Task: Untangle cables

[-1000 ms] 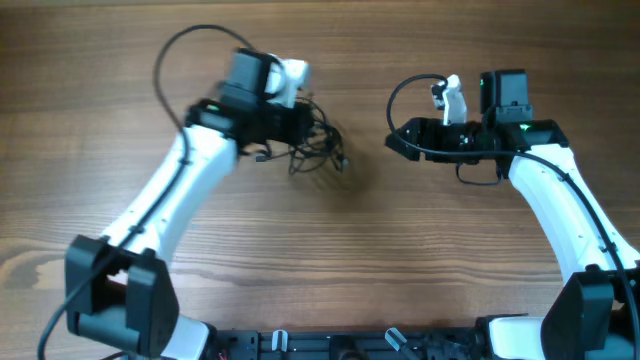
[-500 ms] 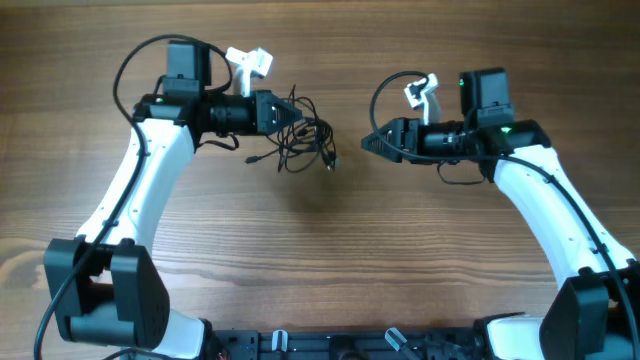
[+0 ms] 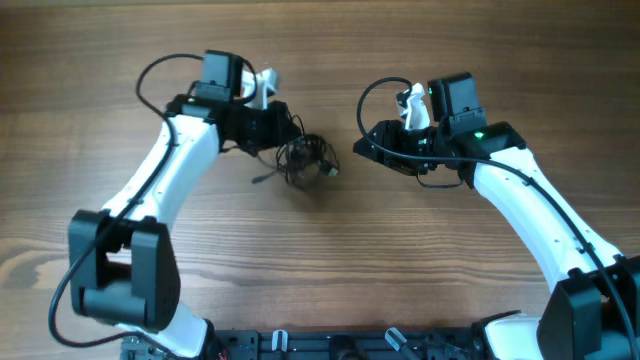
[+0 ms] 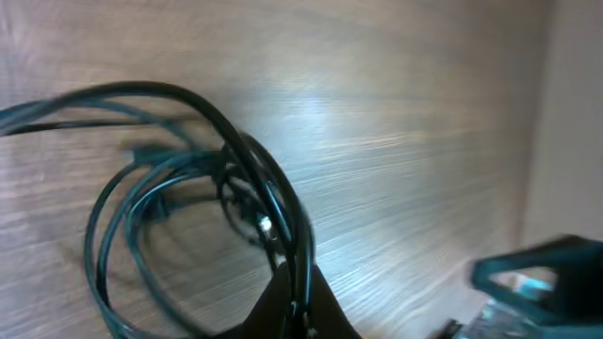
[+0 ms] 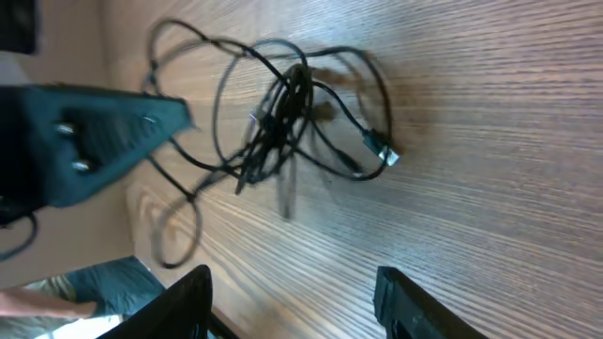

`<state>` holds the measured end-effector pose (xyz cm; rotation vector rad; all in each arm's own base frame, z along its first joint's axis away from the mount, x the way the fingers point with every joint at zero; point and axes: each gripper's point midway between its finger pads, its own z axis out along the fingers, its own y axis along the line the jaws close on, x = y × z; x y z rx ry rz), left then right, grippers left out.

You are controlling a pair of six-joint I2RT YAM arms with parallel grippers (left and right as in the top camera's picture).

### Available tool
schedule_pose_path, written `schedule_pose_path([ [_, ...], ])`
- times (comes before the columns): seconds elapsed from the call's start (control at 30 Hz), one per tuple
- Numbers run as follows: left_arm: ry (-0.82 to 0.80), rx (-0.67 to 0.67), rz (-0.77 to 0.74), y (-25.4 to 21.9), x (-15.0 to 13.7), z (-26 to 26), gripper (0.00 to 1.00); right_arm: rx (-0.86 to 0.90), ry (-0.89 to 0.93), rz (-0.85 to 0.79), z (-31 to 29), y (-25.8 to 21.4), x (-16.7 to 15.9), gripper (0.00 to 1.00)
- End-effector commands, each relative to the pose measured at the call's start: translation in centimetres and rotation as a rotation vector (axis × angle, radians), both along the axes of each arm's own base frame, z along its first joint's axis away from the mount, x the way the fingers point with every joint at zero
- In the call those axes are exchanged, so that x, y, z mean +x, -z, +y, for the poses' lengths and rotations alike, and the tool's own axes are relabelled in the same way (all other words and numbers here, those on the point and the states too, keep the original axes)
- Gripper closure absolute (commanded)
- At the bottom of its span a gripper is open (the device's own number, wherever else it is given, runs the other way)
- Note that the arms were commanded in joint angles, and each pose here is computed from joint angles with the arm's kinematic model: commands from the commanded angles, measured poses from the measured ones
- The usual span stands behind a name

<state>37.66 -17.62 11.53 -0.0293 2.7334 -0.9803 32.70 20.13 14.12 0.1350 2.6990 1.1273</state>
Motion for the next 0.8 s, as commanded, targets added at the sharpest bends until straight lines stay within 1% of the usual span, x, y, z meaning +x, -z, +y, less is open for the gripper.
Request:
schedule_pose_path([
  [0.0,-0.025,0.156,0.02,2.6,-0.3,0.8,0.73,-0.019,0.019,0.005,-0.1,0.3,0.5,0.44],
  [0.03,-0.035,0.173,-0.002,2.3,0.1,1.0,0.63,-0.029,0.026,0.005,-0.2,0.4,0.6,0.44],
  [0.07,-0.037,0.172,-0.019,1.8,0.4,1.1,0.57,-0.041,0.033,0.003,-0.4,0.6,0.7,0.44],
  [0.1,-0.045,0.164,-0.046,0.7,1.0,1.2,0.48,-0.043,0.035,0.002,-0.4,0.6,0.7,0.45],
  [0.17,-0.047,0.154,-0.095,-1.1,1.8,1.1,0.37,-0.044,0.034,0.001,-0.4,0.6,0.7,0.45],
  [0.23,-0.007,0.158,-0.163,-2.7,2.3,0.6,0.36,-0.076,0.055,-0.003,-0.9,0.9,1.0,0.45],
  [0.3,0.041,0.171,-0.196,-3.0,2.1,-0.1,0.38,-0.121,0.084,-0.016,-1.7,1.4,1.5,0.45],
  [0.37,0.08,0.203,-0.173,-2.1,1.1,-0.5,0.42,-0.164,0.123,-0.023,-2.6,1.7,2.0,0.45],
  [0.47,0.145,0.258,-0.094,0.2,-1.0,-1.8,0.53,-0.239,0.21,-0.015,-4.9,2.4,2.8,0.54],
  [0.5,0.17,0.263,-0.077,0.8,-1.7,-2.5,0.58,-0.253,0.228,-0.013,-5.6,2.6,2.9,0.6],
  [0.53,0.193,0.272,-0.061,1.6,-2.3,-3.2,0.67,-0.263,0.24,-0.013,-6.1,2.7,3.1,0.65],
  [0.57,0.207,0.282,-0.043,2.4,-2.8,-3.7,0.73,-0.273,0.254,-0.01,-6.7,2.8,3.2,0.68],
  [0.6,0.231,0.292,-0.017,3.5,-3.5,-4.5,0.76,-0.283,0.271,-0.001,-7.4,2.9,3.2,0.71],
  [0.67,0.198,0.331,0.028,5.1,-4.0,-5.1,0.76,-0.289,0.284,0.01,-8.1,3.0,3.2,0.75],
  [0.7,0.147,0.375,0.038,6.3,-3.7,-5.2,0.76,-0.297,0.268,-0.001,-8.2,3.1,3.2,0.75],
  [0.77,0.076,0.419,0.039,7.2,-3.0,-5.2,0.75,-0.299,0.266,0.004,-8.2,3.1,3.1,0.75],
])
